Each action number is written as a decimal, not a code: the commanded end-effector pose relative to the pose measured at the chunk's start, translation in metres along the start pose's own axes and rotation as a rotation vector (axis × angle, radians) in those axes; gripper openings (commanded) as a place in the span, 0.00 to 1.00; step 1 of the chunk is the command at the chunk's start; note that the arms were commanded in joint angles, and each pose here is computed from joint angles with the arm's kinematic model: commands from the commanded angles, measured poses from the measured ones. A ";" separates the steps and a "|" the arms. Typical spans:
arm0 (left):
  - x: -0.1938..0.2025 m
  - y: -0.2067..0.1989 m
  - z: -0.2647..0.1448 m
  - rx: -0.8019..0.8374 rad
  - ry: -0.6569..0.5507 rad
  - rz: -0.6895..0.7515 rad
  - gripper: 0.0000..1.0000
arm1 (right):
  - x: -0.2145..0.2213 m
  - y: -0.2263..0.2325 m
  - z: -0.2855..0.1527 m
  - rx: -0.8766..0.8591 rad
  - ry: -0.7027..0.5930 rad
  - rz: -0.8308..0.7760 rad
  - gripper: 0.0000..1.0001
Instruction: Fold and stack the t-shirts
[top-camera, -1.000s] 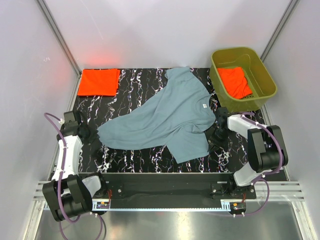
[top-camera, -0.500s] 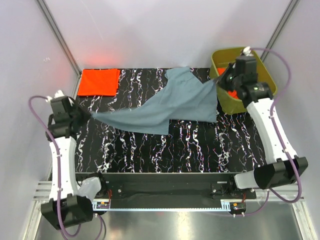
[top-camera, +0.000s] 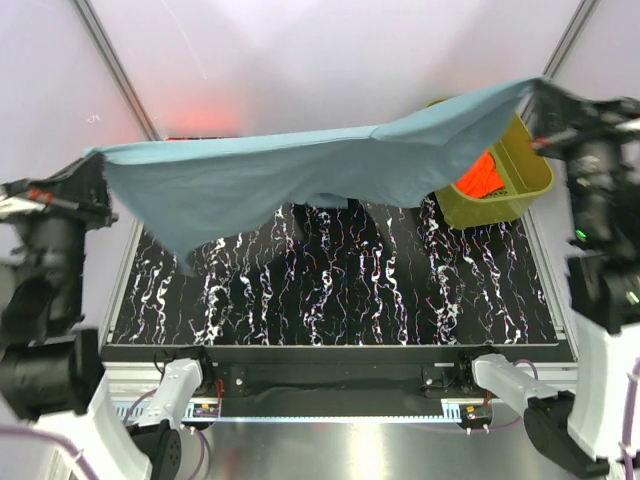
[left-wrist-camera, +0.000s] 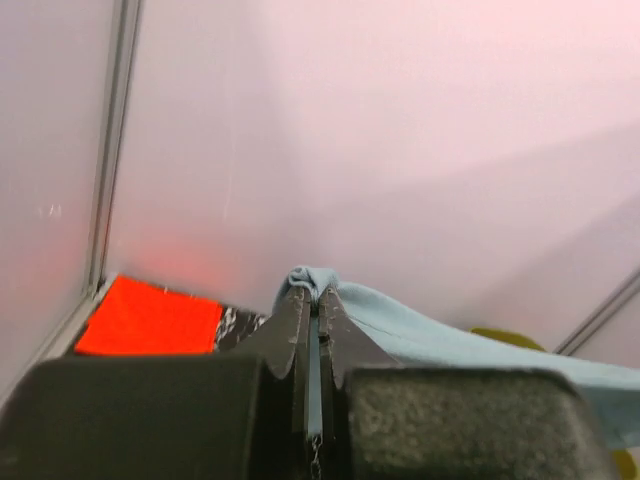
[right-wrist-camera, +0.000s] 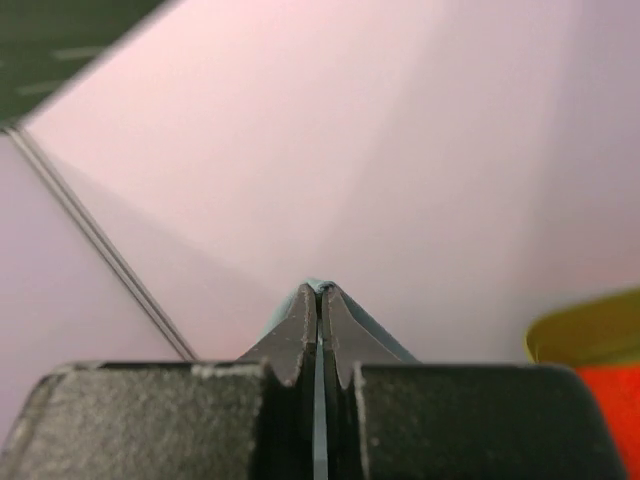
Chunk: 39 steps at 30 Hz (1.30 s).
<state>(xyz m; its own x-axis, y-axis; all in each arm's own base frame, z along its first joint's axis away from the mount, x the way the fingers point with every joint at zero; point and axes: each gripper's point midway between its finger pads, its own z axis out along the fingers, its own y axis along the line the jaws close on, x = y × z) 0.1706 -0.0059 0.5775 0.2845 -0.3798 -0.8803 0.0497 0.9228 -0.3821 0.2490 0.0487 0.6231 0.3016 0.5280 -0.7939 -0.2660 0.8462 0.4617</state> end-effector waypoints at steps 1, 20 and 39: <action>-0.038 -0.010 -0.019 0.019 -0.100 0.067 0.00 | -0.094 0.038 -0.036 -0.108 -0.273 -0.044 0.00; 0.075 0.091 0.076 -0.383 0.215 0.292 0.00 | 0.034 0.006 0.139 -0.060 0.003 -0.087 0.00; 0.416 0.279 0.135 -0.616 0.852 0.300 0.00 | 0.402 -0.136 0.202 0.081 0.616 -0.062 0.00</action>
<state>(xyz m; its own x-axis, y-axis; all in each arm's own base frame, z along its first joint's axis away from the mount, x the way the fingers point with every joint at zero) 0.3956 0.0963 0.1262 -0.6380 -0.2930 -0.7121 -0.4720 0.8795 0.0610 0.5843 0.1509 0.2730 -0.4065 0.3356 -0.8498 -0.1061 0.9065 0.4087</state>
